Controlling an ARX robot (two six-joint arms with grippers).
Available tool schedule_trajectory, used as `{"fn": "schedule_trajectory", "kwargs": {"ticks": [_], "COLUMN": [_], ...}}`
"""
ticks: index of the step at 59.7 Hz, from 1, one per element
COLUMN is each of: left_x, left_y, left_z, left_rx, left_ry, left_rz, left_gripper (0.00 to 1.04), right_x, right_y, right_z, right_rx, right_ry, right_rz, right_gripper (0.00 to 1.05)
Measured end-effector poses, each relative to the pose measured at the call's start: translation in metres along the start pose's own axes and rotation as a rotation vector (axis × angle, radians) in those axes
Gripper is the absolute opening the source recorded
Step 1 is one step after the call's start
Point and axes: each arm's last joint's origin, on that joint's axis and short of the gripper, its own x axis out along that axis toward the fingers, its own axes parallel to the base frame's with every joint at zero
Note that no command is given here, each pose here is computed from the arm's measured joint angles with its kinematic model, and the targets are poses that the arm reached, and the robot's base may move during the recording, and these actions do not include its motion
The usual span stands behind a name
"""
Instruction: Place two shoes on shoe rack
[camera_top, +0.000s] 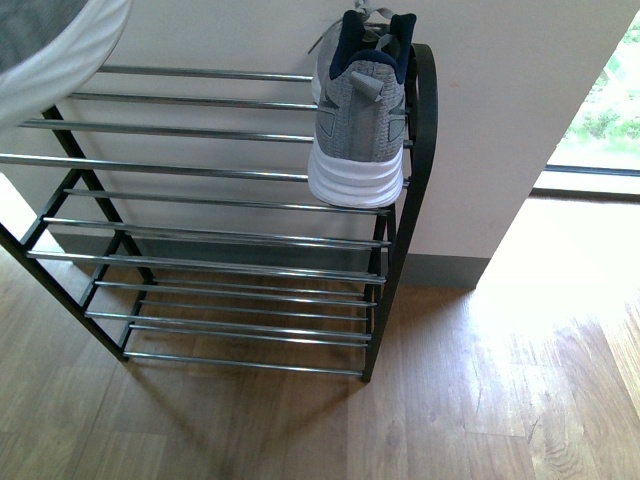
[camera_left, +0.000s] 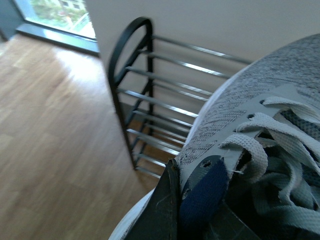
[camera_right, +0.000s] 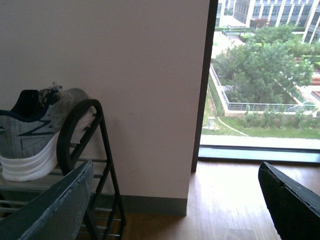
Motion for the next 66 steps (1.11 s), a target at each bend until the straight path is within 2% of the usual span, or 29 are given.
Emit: {"fn": "schedule_trajectory", "kwargs": {"ticks": [9,21,25,32,45,66], "left_x": [0.037,0.084,0.101,0.121,0.149,0.186], "left_y": [-0.035,-0.080,-0.101,-0.122,-0.143,-0.160], "left_z": [0.009,-0.004,-0.010,-0.012,-0.016,-0.033], "left_rx": [-0.032,-0.056,-0.071,-0.111,-0.170,-0.219], "left_ry": [0.056,0.162,0.199,0.234,0.255,0.302], "left_rz": [0.009,0.022,0.001,-0.037,-0.038,-0.015], "left_gripper": [0.01,0.01,0.01,0.01,0.01,0.01], "right_x": [0.000,0.000,0.000,0.000,0.000,0.000], "right_y": [0.000,0.000,0.000,0.000,0.000,0.000], "right_z": [0.000,0.000,0.000,0.000,0.000,0.000], "right_rx": [0.000,0.000,0.000,0.000,0.000,0.000], "right_ry": [0.000,0.000,0.000,0.000,0.000,0.000], "right_rz": [0.000,0.000,0.000,0.000,0.000,0.000], "right_gripper": [0.96,0.96,0.96,0.96,0.96,0.96]}}
